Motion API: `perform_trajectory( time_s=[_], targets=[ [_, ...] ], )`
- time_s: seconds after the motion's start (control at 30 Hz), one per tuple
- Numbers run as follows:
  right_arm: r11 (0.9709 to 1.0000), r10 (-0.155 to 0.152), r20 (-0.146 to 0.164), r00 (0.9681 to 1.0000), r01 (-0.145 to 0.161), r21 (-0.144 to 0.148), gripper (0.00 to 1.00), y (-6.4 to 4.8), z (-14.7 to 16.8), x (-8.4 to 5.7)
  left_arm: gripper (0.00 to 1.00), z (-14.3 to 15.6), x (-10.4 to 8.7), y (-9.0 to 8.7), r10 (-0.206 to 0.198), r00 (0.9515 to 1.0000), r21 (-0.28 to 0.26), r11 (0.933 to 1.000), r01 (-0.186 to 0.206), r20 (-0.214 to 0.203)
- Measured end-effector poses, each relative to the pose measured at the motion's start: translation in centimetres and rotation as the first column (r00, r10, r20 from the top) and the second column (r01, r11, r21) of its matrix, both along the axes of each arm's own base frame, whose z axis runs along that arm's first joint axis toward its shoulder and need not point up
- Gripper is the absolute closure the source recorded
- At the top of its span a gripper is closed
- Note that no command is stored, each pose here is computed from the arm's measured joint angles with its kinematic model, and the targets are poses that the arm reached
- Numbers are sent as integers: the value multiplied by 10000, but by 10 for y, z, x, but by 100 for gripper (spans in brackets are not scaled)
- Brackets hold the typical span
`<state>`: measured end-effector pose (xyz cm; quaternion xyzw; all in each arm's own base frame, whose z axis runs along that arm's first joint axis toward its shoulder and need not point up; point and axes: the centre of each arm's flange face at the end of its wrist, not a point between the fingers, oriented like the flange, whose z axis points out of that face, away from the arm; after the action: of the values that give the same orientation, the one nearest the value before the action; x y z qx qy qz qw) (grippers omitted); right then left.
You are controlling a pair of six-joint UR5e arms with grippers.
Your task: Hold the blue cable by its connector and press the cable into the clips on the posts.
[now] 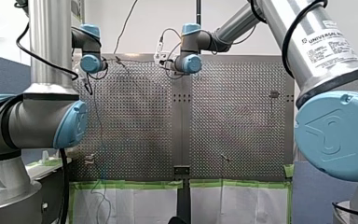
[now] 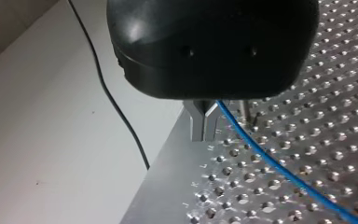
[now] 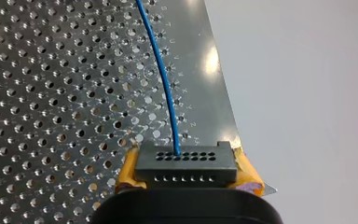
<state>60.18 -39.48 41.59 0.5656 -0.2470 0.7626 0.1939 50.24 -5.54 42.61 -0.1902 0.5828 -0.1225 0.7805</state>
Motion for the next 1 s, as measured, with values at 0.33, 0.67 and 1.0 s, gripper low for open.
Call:
perform_trajectory(
  time_s=[0.33, 0.67, 1.0],
  targets=[
    [9999, -146, -87, 9999, 146, 34, 100, -11, -7, -4, 100, -4, 11, 2, -7, 9999, -44, 10000, 6, -127],
    [9996, -176, -300, 9994, 181, 194, 100, -17, -27, -1, 100, -12, 15, 3, 16, 9996, 23, 10000, -15, -287],
    [9991, -338, -366, 9988, 348, 253, 100, -31, -37, -4, 100, -26, 21, 0, -74, 9983, 57, 10000, 77, -577]
  ],
)
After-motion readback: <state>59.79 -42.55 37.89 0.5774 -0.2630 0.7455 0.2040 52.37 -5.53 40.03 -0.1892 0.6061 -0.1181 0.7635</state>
